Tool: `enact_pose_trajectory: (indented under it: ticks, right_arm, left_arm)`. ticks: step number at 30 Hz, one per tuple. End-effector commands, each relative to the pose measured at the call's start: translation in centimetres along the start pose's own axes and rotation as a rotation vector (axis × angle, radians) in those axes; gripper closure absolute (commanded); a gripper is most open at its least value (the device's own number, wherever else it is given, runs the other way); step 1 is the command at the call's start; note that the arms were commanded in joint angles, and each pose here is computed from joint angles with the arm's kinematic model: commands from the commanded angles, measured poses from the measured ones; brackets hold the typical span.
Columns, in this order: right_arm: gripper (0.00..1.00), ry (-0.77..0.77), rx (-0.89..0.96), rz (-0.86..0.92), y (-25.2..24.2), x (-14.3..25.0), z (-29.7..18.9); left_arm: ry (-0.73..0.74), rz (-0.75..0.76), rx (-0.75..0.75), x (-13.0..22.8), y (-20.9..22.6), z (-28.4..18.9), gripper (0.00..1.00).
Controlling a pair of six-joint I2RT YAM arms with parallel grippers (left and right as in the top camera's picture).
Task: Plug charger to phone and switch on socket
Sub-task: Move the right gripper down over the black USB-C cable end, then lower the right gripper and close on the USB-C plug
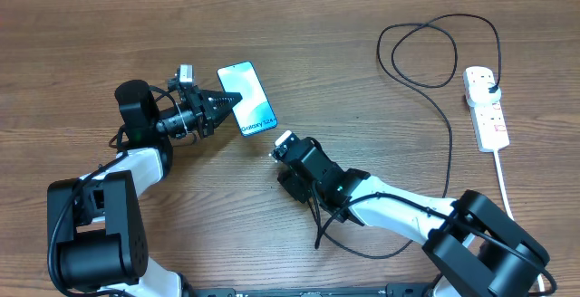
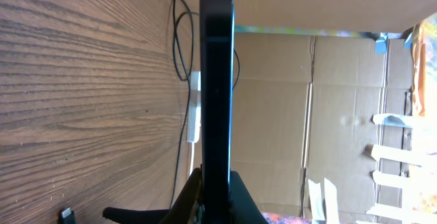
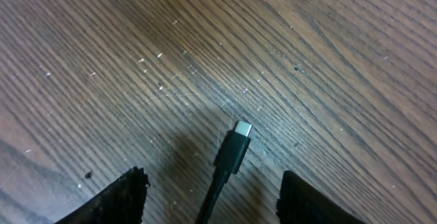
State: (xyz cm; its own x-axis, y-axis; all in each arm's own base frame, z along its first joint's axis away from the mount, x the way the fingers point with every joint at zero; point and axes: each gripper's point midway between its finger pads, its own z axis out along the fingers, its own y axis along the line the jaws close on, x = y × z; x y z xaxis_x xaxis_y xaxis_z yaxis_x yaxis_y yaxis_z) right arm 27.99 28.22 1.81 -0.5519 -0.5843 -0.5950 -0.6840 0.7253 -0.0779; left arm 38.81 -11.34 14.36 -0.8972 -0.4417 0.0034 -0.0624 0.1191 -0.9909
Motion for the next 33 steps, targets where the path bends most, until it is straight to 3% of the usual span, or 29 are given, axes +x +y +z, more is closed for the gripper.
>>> enact_pose_trajectory:
  ticks: [1,15,24,29,33]
  right_arm:
    - [0.42,-0.015,0.007,0.003,-0.1,-0.4,0.4]
    - [0.51,0.006,0.059,0.020,-0.9,0.7,2.1]
    - [0.77,0.014,0.068,0.080,-1.4,0.9,2.1]
    - [0.96,0.012,0.068,0.123,-1.4,0.9,2.1]
    - [0.96,0.009,0.068,0.171,-1.4,0.6,1.5]
  left_arm:
    - [-0.022,0.029,0.011,-1.0,-1.1,-0.2,0.95]
    - [-0.049,0.029,0.001,-1.5,-0.9,-0.2,0.95]
    - [-0.056,0.029,-0.002,-1.6,-0.8,-0.2,0.95]
    - [-0.061,0.028,-0.001,-1.7,-0.8,-0.4,0.95]
    - [-0.067,0.028,-0.001,-1.9,-0.8,-0.6,0.95]
